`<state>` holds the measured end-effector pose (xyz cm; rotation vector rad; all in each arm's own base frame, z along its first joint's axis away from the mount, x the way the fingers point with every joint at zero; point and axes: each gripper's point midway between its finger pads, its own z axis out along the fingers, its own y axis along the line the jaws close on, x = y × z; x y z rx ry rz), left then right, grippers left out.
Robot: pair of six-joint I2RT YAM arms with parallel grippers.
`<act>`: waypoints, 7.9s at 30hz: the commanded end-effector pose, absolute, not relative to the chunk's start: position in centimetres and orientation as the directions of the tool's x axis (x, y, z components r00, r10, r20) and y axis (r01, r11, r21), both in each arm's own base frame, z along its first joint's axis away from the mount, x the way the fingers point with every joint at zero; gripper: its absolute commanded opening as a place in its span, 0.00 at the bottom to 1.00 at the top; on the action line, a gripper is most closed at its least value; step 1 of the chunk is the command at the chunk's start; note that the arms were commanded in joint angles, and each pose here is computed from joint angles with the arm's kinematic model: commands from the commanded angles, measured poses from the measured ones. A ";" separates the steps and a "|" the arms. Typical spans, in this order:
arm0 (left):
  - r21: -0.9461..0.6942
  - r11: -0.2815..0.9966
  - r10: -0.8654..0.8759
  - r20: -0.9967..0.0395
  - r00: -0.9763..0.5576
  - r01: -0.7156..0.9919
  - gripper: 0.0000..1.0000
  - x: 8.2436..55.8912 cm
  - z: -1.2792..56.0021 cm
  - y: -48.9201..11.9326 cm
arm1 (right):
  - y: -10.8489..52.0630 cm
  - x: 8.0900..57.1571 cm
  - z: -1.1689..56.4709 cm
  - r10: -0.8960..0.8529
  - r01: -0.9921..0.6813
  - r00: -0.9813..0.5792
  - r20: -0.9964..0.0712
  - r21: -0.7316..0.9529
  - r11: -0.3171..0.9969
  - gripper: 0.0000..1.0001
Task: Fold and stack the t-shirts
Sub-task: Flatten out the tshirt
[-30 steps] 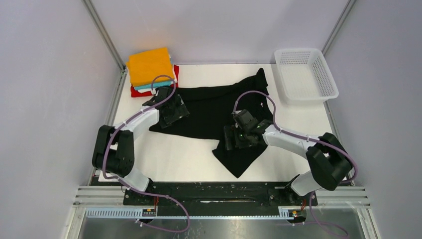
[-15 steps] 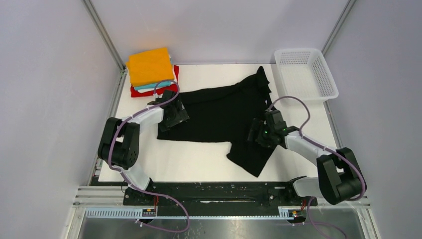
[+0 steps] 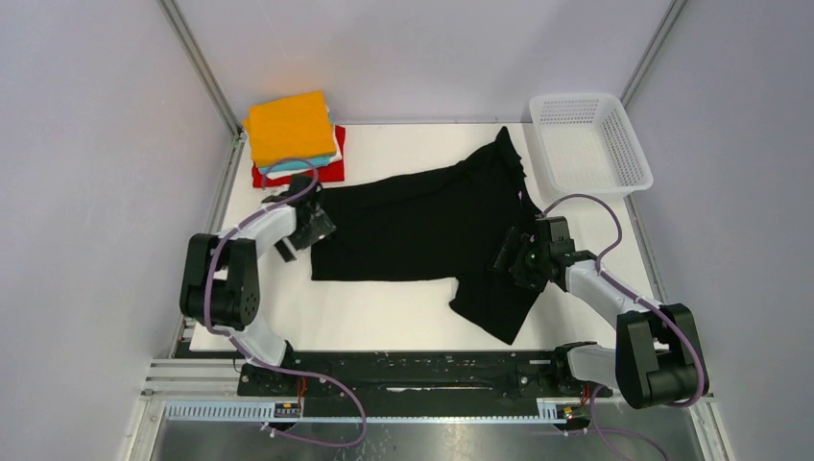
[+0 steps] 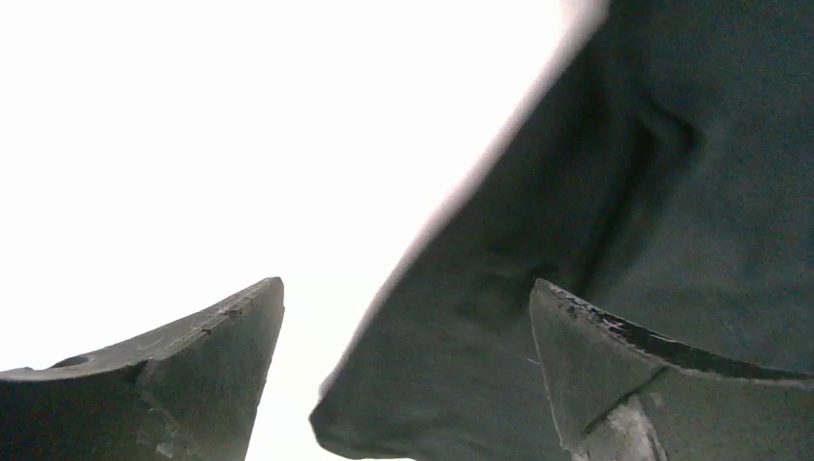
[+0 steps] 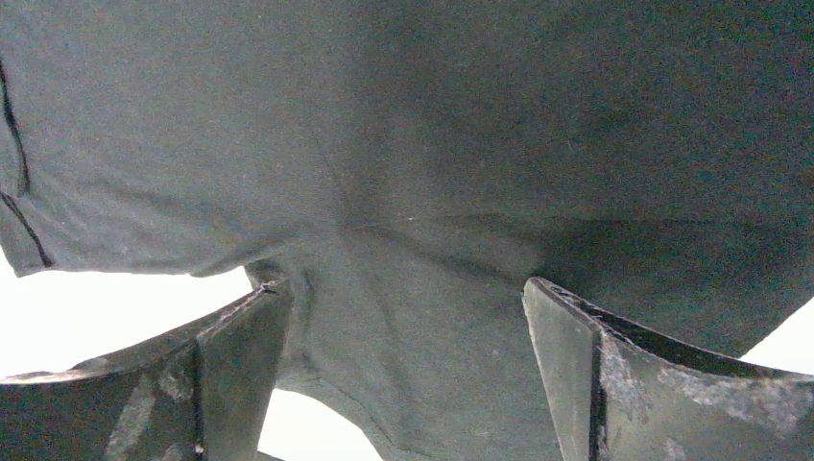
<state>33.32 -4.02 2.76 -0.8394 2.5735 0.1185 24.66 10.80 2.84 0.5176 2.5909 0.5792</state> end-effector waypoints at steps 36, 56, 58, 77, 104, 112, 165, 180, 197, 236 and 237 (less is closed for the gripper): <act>0.431 0.723 -0.363 -0.427 -0.828 -0.539 0.99 27.1 4.8 1.2 | 7.3 22.2 0.9 0.444 0.351 -0.847 -0.292 0.321 0.880 1.00; 0.402 0.825 -0.262 -0.353 -0.898 -0.398 0.99 26.9 3.5 -3.2 | 6.8 22.3 0.8 0.444 0.357 -0.847 -0.292 0.306 0.883 0.99; 0.417 0.780 -0.328 -0.363 -0.872 -0.467 0.99 26.7 3.3 -1.2 | 6.8 22.4 0.8 0.445 0.358 -0.846 -0.292 0.307 0.882 0.99; 0.021 0.700 -0.638 -0.431 -0.638 -0.714 0.98 25.5 4.6 0.9 | 6.8 22.5 0.8 0.446 0.359 -0.847 -0.288 0.308 0.881 1.00; 0.025 0.636 -0.709 -0.374 -0.598 -0.771 0.42 24.4 0.7 0.9 | 6.8 22.3 1.1 0.441 0.349 -0.848 -0.294 0.317 0.882 0.99; 0.019 0.638 -0.712 -0.364 -0.600 -0.769 0.00 26.4 0.2 1.1 | 6.8 22.1 1.6 0.433 0.335 -0.846 -0.312 0.322 0.886 0.99; -0.245 0.783 -0.604 -0.518 -0.605 -0.571 0.00 26.7 7.2 -3.7 | 10.4 10.8 2.0 0.194 0.195 -0.962 -0.192 0.015 0.981 0.66; -0.260 0.783 -0.600 -0.555 -0.576 -0.566 0.00 26.3 8.3 -3.1 | 10.2 10.7 1.9 0.219 0.214 -0.948 -0.230 0.047 0.976 0.00; -0.629 0.721 -0.693 -0.673 -0.261 -0.290 0.00 28.3 26.5 -4.9 | 4.7 20.2 27.1 0.277 0.199 -0.376 -0.884 0.215 0.956 0.00; -0.686 0.720 -0.680 -0.664 0.310 0.110 0.00 17.0 56.6 -0.2 | 0.4 16.1 61.7 0.168 -0.115 0.252 -0.953 0.143 0.983 0.00; -0.686 0.726 -0.666 -0.684 0.297 0.049 0.00 19.0 55.0 0.0 | 0.4 17.6 60.8 0.130 -0.045 0.231 -0.964 0.123 0.991 0.00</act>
